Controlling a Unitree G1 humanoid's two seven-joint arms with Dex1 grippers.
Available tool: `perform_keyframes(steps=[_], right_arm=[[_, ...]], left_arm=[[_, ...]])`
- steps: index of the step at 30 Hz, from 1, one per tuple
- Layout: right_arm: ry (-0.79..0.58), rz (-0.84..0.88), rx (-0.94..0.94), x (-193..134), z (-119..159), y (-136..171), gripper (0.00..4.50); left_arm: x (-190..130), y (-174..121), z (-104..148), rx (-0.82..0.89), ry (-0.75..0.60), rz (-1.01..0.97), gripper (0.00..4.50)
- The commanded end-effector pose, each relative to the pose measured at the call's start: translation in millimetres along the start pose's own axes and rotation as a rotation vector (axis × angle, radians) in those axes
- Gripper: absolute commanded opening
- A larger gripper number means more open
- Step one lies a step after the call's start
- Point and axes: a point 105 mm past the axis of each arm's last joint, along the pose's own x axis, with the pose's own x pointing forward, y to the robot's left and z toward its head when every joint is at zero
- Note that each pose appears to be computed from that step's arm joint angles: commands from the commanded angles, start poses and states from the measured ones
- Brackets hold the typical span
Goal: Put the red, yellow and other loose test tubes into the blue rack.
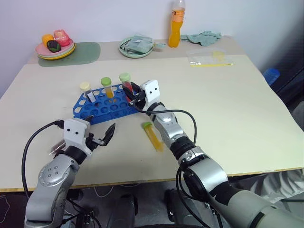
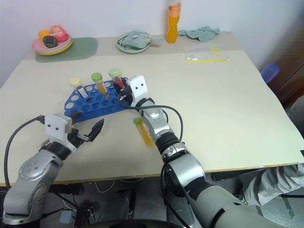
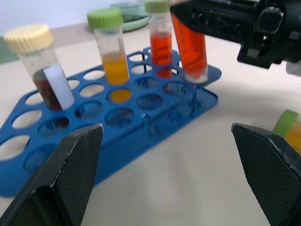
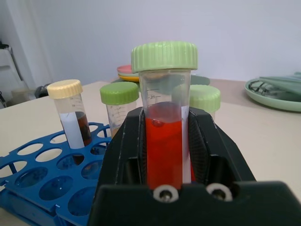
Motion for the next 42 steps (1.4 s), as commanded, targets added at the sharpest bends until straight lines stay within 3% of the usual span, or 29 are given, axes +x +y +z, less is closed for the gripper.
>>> perform_keyframes(steps=[1, 2, 9, 16, 28, 34, 39, 42], right_arm=[[-0.056, 0.055, 0.076, 5.5, 2.5, 31.5, 0.75], [-0.054, 0.059, 0.083, 5.1, 1.5, 31.7, 0.75], [-0.130, 0.059, 0.055, 5.6, 25.4, 23.2, 4.20], [-0.189, 0.092, 0.023, -13.0, 54.1, 5.2, 4.20], [-0.046, 0.119, -0.007, -43.9, 46.5, -10.1, 4.20], [0.289, 0.221, 0.045, -93.0, 47.3, -32.2, 4.20], [0.694, 0.347, 0.070, -135.2, 50.9, -15.4, 4.20], [0.889, 0.299, 0.140, -143.1, 48.1, -11.5, 4.20]], left_arm=[[-2.4, -2.3, 7.7, 0.018, -0.044, -0.010, 4.50], [-2.8, -1.6, 6.4, 0.017, -0.042, -0.009, 4.50], [-6.7, 2.4, -3.0, 0.013, -0.036, -0.001, 4.50], [-10.3, 3.7, -9.4, 0.007, -0.034, 0.003, 4.50], [-2.3, -0.8, -12.4, 0.014, -0.045, -0.034, 4.50], [-13.4, 0.3, -13.9, 0.064, 0.012, -0.091, 4.50], [-17.1, 5.7, -24.2, 0.096, 0.063, -0.127, 4.50], [-15.7, 2.4, -29.9, 0.111, 0.084, -0.178, 4.50]])
